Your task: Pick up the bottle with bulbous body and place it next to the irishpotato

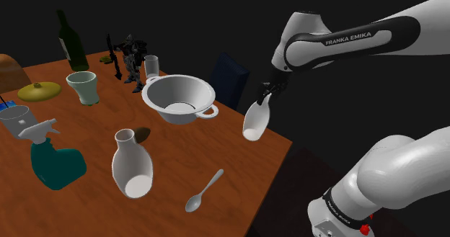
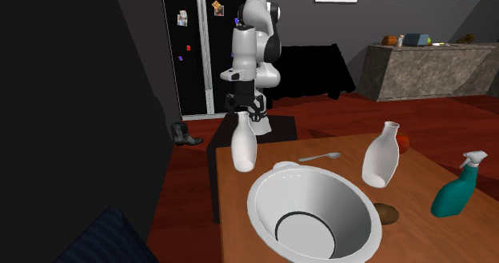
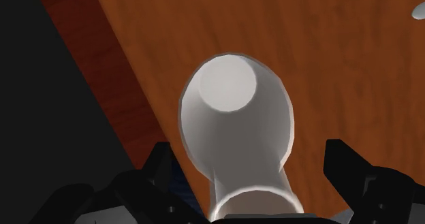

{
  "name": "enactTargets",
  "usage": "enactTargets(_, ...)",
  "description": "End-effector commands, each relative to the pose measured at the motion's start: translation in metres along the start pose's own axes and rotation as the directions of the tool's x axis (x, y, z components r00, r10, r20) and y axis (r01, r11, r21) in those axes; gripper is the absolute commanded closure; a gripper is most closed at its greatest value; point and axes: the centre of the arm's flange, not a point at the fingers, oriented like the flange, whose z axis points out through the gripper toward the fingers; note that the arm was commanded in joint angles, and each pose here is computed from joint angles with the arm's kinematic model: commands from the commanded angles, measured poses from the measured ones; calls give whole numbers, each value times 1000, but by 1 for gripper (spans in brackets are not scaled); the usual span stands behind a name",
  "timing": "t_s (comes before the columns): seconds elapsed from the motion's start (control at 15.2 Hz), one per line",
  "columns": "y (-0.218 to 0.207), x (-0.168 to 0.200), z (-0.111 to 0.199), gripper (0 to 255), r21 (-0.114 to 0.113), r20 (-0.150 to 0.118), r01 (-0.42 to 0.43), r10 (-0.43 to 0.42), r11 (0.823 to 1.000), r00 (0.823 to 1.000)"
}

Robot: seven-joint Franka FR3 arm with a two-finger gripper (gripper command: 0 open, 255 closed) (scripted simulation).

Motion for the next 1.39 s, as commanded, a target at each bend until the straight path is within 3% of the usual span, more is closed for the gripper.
enactTargets(0.0, 0, 0, 0, 0, 0, 0, 0, 0, 1000, 1000)
enactTargets(0.13, 0, 0, 0, 0, 0, 0, 0, 0, 1000, 1000)
enactTargets(0.2, 0, 0, 0, 255, 0, 0, 0, 0, 1000, 1000)
enactTargets(0.79, 0, 0, 0, 255, 0, 0, 0, 0, 1000, 1000)
enactTargets(1.32, 0, 3, -42, 255, 0, 0, 0, 0, 1000, 1000)
